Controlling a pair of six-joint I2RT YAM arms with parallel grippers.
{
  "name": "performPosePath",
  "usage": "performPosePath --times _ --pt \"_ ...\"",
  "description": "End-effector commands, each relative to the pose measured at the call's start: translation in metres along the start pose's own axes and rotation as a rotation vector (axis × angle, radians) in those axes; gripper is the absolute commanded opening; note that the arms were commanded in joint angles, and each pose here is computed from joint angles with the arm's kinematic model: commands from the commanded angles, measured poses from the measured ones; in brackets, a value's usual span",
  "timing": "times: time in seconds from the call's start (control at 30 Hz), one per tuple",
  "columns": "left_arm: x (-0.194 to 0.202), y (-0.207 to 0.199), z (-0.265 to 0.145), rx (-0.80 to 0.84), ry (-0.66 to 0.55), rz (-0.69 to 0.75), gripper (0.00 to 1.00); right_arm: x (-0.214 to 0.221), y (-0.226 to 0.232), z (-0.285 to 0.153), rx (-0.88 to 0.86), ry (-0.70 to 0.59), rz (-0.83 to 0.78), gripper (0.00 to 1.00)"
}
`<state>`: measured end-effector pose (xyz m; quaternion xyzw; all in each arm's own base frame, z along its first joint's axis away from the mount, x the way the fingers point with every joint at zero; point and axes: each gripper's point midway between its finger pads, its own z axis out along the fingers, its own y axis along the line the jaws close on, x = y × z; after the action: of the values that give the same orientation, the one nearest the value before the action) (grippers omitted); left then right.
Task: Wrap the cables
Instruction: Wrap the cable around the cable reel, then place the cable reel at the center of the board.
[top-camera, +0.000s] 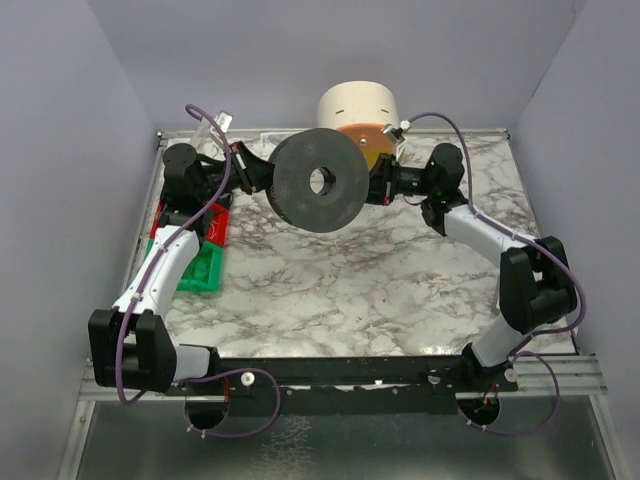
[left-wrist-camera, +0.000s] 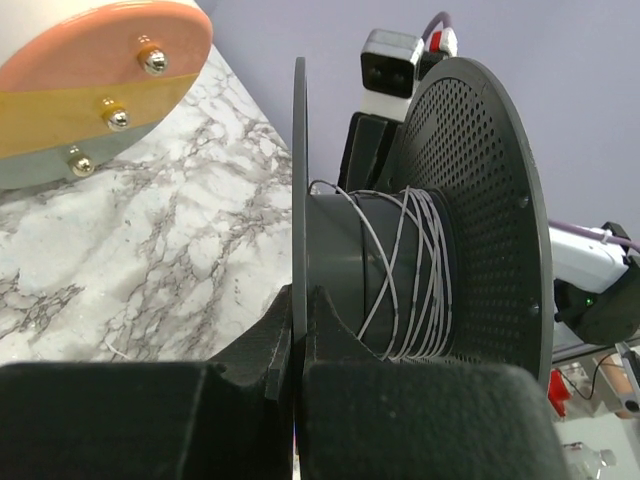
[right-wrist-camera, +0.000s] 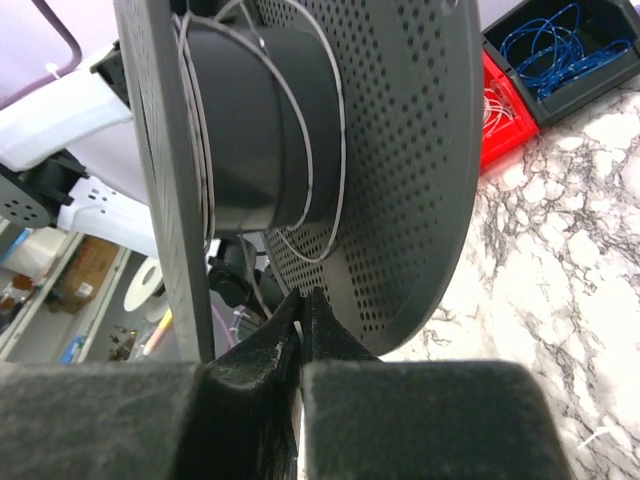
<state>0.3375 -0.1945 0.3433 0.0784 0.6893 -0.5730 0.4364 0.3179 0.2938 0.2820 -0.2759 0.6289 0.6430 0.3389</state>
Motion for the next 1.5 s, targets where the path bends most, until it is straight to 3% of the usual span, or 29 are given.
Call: performPosePath --times 0.0,0.17,0.4,0.5,0.77,1.07,1.47 --pt "0.005 -0.019 -0.001 0.071 0.022 0.033 0.00 -0.014 0.006 -0.004 -0.039 0.010 -0.034 0.12" --pt "0.009 -0.016 -0.002 0.069 0.030 0.030 0.00 -0.029 -0.002 -0.019 -0.007 -0.011 -0.039 0.38" --pt "0.010 -0.014 -0.001 0.065 0.031 0.024 0.00 -0.058 -0.014 -0.049 0.066 -0.074 -0.056 0.55" --pt "0.011 -0.011 -0.001 0.057 0.028 0.020 0.00 -0.068 -0.013 -0.058 0.082 -0.089 -0.070 0.69" --pt "0.014 -0.003 0.000 0.037 0.024 0.001 0.00 -0.078 -0.014 -0.076 0.129 -0.099 -0.098 0.71" --pt "0.028 0.024 0.012 -0.009 0.047 -0.096 0.00 -0.043 -0.016 -0.085 0.178 -0.041 -0.115 0.71" --pt "0.105 0.058 0.055 -0.012 0.246 -0.202 0.00 -0.021 0.003 -0.102 0.329 -0.022 -0.213 0.72"
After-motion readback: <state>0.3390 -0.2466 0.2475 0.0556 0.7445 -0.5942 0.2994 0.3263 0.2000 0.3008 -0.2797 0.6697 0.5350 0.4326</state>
